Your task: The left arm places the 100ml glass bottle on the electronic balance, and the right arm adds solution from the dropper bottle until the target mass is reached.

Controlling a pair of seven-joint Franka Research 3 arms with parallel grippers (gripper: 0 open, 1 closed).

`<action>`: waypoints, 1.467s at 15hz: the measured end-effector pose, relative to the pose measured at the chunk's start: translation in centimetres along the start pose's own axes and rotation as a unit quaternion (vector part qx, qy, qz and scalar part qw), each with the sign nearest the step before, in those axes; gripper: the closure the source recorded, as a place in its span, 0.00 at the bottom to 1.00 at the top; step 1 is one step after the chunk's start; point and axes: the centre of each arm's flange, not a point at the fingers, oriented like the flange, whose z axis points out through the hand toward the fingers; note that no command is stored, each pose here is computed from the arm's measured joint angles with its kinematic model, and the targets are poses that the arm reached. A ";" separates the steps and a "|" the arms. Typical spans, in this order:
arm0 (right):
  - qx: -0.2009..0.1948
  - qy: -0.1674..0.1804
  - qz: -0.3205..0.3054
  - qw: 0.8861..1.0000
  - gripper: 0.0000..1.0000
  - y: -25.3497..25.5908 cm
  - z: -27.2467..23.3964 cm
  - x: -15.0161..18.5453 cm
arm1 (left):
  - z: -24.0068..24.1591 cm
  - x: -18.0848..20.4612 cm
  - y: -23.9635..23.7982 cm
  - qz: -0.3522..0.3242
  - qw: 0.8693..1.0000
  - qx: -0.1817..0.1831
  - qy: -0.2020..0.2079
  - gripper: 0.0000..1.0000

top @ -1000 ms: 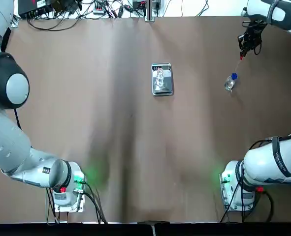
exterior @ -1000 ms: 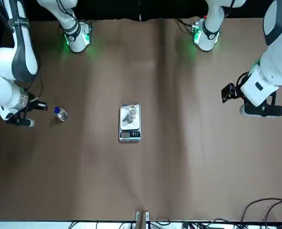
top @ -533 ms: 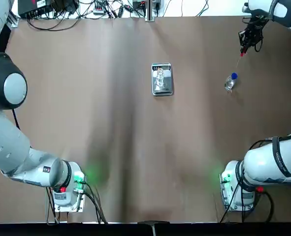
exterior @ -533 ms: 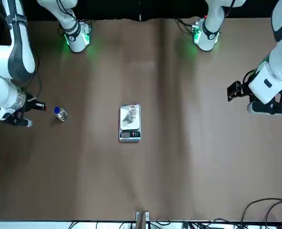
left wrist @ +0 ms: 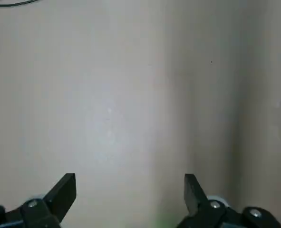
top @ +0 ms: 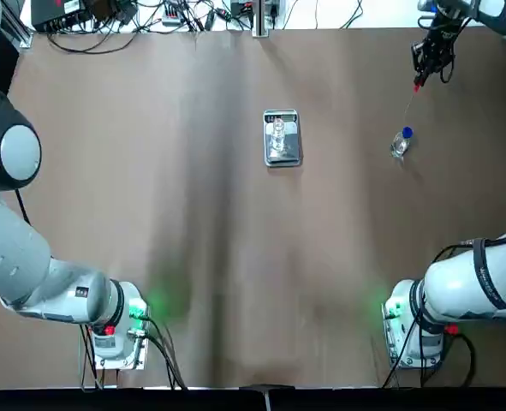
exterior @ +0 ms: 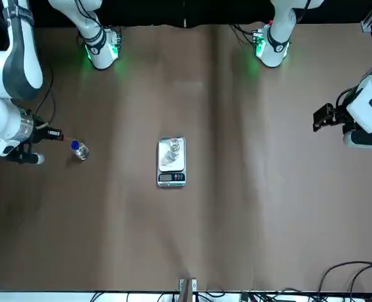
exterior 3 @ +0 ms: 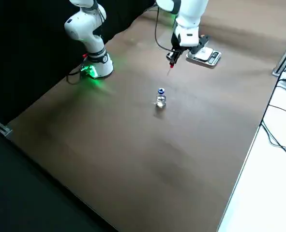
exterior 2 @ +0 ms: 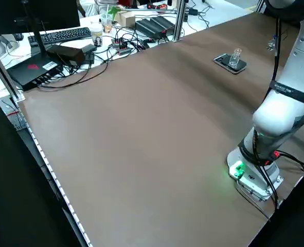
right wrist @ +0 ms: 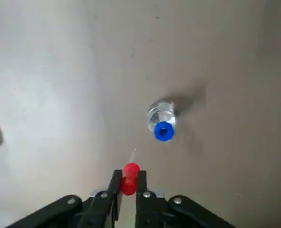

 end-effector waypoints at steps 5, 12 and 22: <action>0.014 0.004 0.019 1.000 0.84 -4.2 -2.2 -0.7 | -0.2 -0.1 -1.5 0.014 1.000 0.000 0.002 0.00; 0.010 0.009 0.054 0.998 0.84 -11.0 -2.7 -1.9 | -1.0 -1.2 -2.9 0.012 1.000 -0.001 0.004 0.00; 0.042 0.010 0.113 0.993 0.84 -17.7 -4.0 -3.8 | 0.2 -2.9 -3.4 0.009 1.000 0.000 0.005 0.00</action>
